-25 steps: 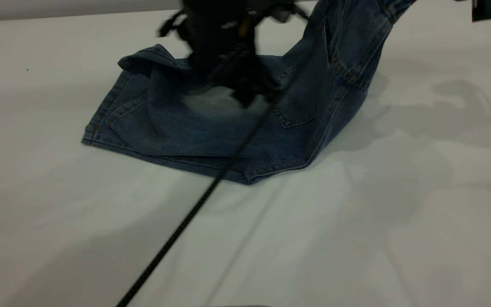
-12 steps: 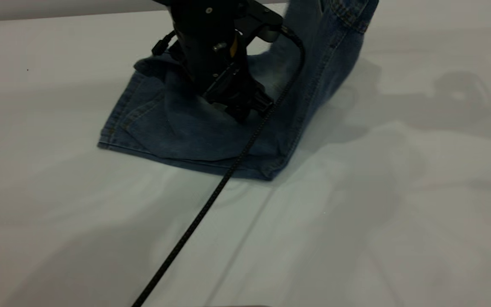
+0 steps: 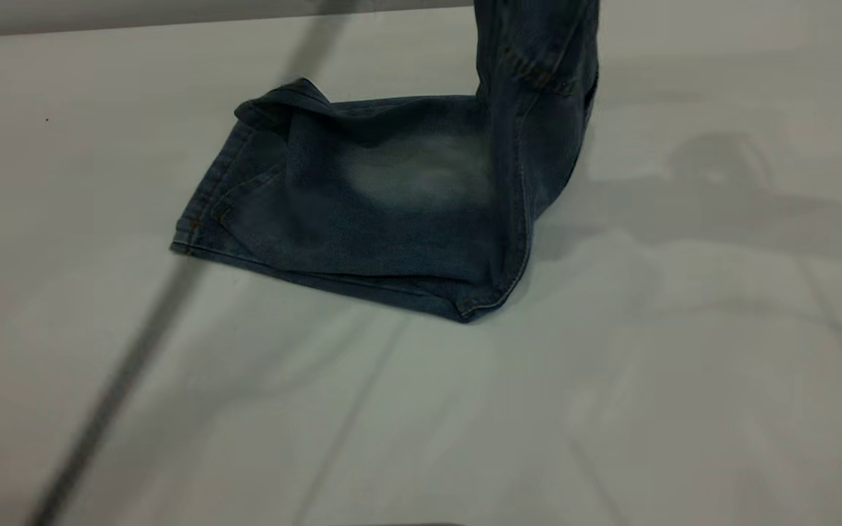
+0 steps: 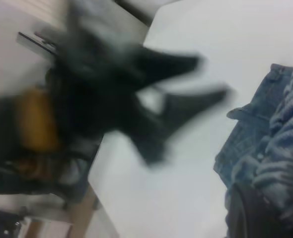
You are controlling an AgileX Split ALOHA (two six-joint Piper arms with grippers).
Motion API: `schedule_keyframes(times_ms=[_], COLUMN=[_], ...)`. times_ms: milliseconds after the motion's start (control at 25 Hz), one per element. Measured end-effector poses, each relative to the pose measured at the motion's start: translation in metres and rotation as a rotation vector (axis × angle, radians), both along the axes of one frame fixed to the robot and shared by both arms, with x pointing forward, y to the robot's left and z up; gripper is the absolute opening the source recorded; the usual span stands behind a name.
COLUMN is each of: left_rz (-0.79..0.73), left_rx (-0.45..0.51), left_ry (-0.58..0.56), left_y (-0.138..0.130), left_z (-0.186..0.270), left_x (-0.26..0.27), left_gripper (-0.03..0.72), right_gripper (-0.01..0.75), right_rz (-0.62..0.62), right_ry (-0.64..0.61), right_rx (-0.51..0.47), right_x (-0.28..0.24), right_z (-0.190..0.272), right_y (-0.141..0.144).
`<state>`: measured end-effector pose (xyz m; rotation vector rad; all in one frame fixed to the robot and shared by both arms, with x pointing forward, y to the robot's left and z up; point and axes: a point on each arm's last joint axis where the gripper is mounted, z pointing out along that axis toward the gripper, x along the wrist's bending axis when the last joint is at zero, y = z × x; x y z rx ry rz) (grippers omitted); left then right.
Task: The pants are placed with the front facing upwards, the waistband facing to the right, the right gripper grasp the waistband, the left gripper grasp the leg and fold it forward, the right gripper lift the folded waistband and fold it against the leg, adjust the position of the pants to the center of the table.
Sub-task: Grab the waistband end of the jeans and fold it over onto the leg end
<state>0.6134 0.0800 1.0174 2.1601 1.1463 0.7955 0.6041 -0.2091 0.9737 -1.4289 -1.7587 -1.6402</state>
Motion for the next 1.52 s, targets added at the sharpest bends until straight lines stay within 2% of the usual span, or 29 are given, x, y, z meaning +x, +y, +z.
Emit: schedule_keyframes(times_ms=[200,360,560,840,920,1040,1160,1280,1400,1520], left_rz=[0.028,0.034,0.04,0.075,0.087,0.1,0.114,0.122,0.121,0.121], left_rx=[-0.09,-0.156,-0.197,-0.195,-0.199,-0.199,-0.19,-0.185,-0.184,-0.184], left_ry=[-0.217,-0.326,-0.389,-0.348,-0.327,-0.303,-0.285,-0.273,-0.273,-0.273], left_y=[0.035,0.053,0.066,0.07,0.07,0.071,0.073,0.073,0.073,0.073], left_z=[0.102,0.152,0.18,0.179,0.177,0.175,0.173,0.172,0.172,0.172], left_x=[-0.03,-0.058,-0.078,-0.082,-0.082,-0.083,-0.083,-0.083,-0.084,-0.084], left_gripper=[0.463,0.463,0.463,0.463,0.463,0.463,0.463,0.463,0.463,0.463], right_gripper=[0.046,0.049,0.057,0.087,0.117,0.215,0.386,0.521,0.561,0.545], right_rz=[0.006,0.02,0.036,0.08,0.066,0.052,0.05,0.064,0.097,0.136], right_ry=[-0.06,-0.155,-0.248,-0.251,-0.24,-0.219,-0.202,-0.188,-0.15,-0.067], right_rx=[-0.085,-0.207,-0.354,-0.394,-0.392,-0.374,-0.364,-0.35,-0.352,-0.392], right_x=[-0.004,-0.012,-0.011,0.007,0.016,0.025,0.027,0.027,0.025,0.019], right_z=[-0.005,-0.007,-0.016,-0.055,-0.063,-0.071,-0.072,-0.064,-0.056,-0.049], right_y=[0.048,0.091,0.138,0.188,0.198,0.209,0.215,0.223,0.231,0.24])
